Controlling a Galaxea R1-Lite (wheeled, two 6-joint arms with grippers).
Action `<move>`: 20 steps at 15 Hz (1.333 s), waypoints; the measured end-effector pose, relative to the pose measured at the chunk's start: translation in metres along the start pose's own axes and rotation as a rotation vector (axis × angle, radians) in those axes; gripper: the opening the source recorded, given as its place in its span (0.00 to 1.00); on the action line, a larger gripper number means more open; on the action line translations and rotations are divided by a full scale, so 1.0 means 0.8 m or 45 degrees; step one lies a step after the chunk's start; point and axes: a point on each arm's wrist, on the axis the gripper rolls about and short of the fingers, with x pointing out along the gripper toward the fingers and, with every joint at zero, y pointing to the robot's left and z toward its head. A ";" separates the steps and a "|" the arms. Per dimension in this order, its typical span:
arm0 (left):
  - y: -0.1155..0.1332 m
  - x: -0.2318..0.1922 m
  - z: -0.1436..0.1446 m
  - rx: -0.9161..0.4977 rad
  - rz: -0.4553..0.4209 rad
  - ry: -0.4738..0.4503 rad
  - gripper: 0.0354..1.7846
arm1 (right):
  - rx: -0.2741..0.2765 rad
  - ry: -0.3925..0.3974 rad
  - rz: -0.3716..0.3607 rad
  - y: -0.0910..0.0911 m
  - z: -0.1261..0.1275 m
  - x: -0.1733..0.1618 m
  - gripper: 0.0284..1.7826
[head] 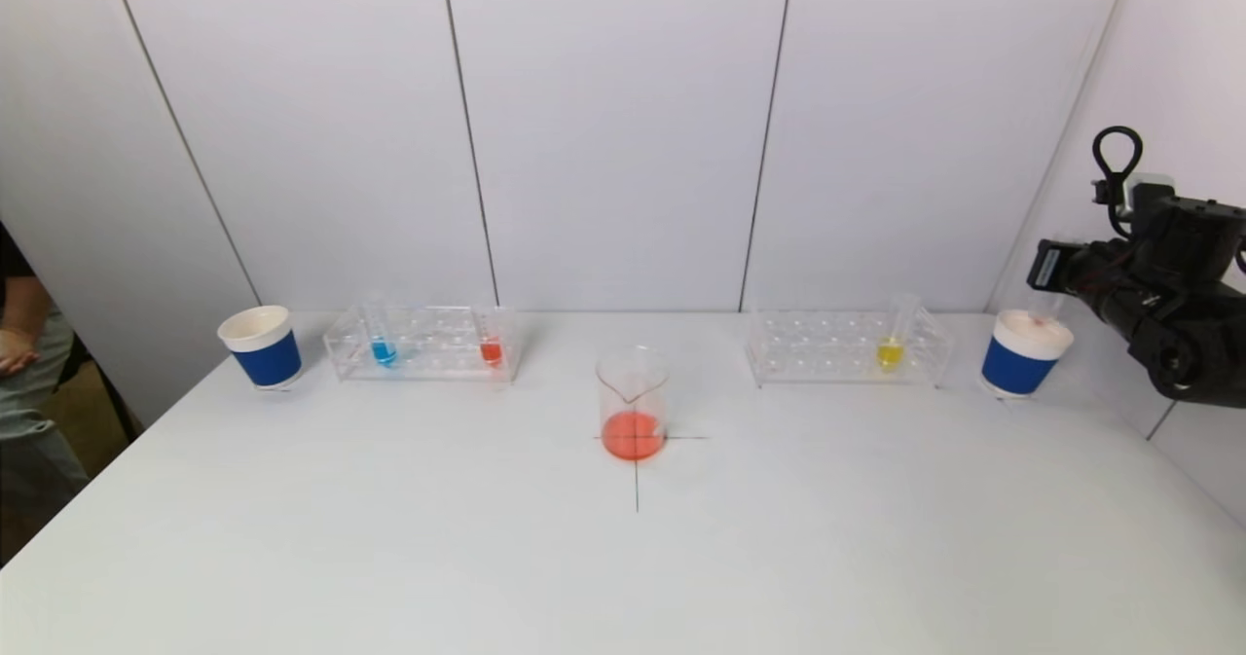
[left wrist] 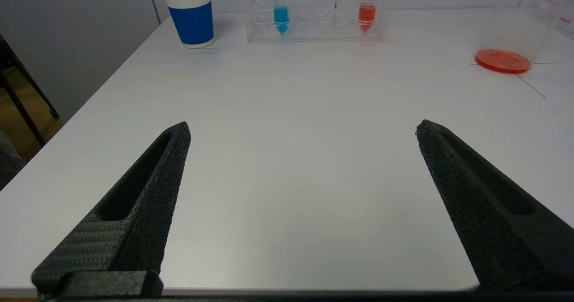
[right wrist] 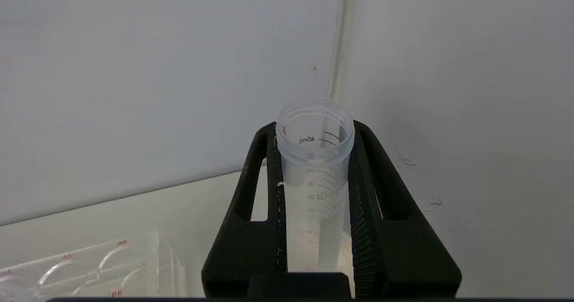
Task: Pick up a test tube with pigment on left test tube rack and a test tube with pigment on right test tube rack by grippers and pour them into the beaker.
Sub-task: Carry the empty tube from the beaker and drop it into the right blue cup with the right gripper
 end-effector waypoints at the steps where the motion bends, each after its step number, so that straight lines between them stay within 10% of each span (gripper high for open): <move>1: 0.000 0.000 0.000 0.000 0.001 0.001 0.99 | 0.000 0.005 0.000 0.000 -0.007 -0.001 0.24; 20: 0.000 0.000 0.000 0.001 0.001 0.000 0.99 | 0.019 0.064 -0.003 -0.001 -0.065 -0.002 0.24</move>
